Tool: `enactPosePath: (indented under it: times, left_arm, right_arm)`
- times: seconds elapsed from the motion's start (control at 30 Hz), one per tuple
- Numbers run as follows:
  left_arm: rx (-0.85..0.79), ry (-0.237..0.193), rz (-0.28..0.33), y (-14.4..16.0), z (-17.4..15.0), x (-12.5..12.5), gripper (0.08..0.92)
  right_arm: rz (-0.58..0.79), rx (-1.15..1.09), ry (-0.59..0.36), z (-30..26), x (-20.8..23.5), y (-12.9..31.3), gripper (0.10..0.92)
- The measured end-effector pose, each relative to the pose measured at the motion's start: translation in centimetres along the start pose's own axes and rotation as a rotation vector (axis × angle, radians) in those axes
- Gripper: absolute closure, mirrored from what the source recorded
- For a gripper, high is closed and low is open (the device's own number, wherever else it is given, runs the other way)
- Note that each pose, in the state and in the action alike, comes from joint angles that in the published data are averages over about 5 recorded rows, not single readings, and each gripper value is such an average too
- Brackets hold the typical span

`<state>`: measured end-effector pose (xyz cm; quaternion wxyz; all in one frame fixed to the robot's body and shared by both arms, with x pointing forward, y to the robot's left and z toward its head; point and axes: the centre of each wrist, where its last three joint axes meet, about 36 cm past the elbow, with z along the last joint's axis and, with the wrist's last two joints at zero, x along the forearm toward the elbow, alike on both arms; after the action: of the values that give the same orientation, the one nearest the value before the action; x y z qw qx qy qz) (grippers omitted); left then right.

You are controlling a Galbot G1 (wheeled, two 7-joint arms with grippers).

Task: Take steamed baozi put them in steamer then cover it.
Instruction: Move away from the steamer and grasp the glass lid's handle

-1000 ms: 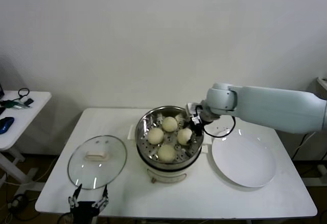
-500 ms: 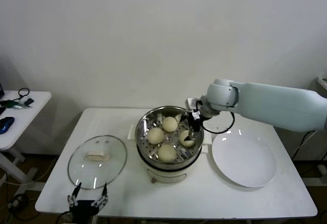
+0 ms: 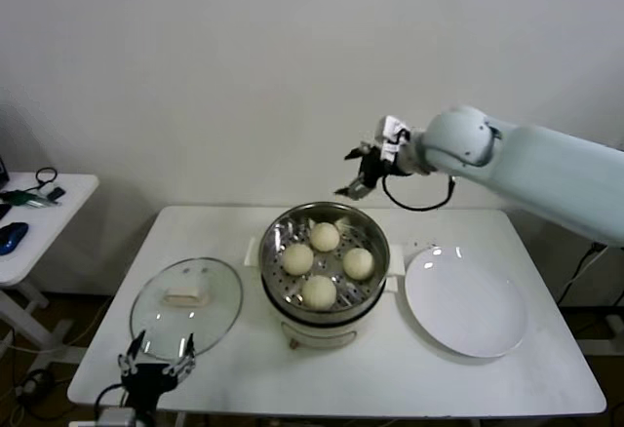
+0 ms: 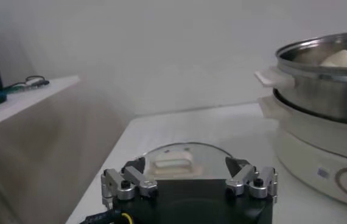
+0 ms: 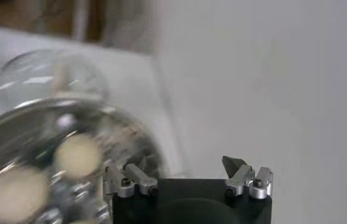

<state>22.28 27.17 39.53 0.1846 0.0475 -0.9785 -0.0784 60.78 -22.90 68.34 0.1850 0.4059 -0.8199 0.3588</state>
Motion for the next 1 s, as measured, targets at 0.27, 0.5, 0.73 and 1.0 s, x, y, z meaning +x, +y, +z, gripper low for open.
enactPosePath:
  times: [0.27,0.5,0.73,1.0]
  left_arm:
    - [-0.010,-0.032,-0.002,0.5,-0.4,-1.6,0.177]
    - [-0.032,-0.069,-0.013,0.7,-1.1,-2.7,0.177]
    - [-0.093,-0.104,-0.034,1.2,-1.1,-3.5,0.177]
    - [-0.229,-0.176,-0.092,2.0,-1.0,-4.1,0.177]
  right_arm:
    - [0.267,-0.215,-0.202,9.0,3.5,1.1,0.200]
    - [0.422,-0.324,-0.399,15.3,4.9,4.3,0.200]
    - [0.574,-0.456,-0.564,22.4,6.1,9.9,0.200]
    - [0.701,-0.634,-0.538,32.6,6.8,23.0,0.200]
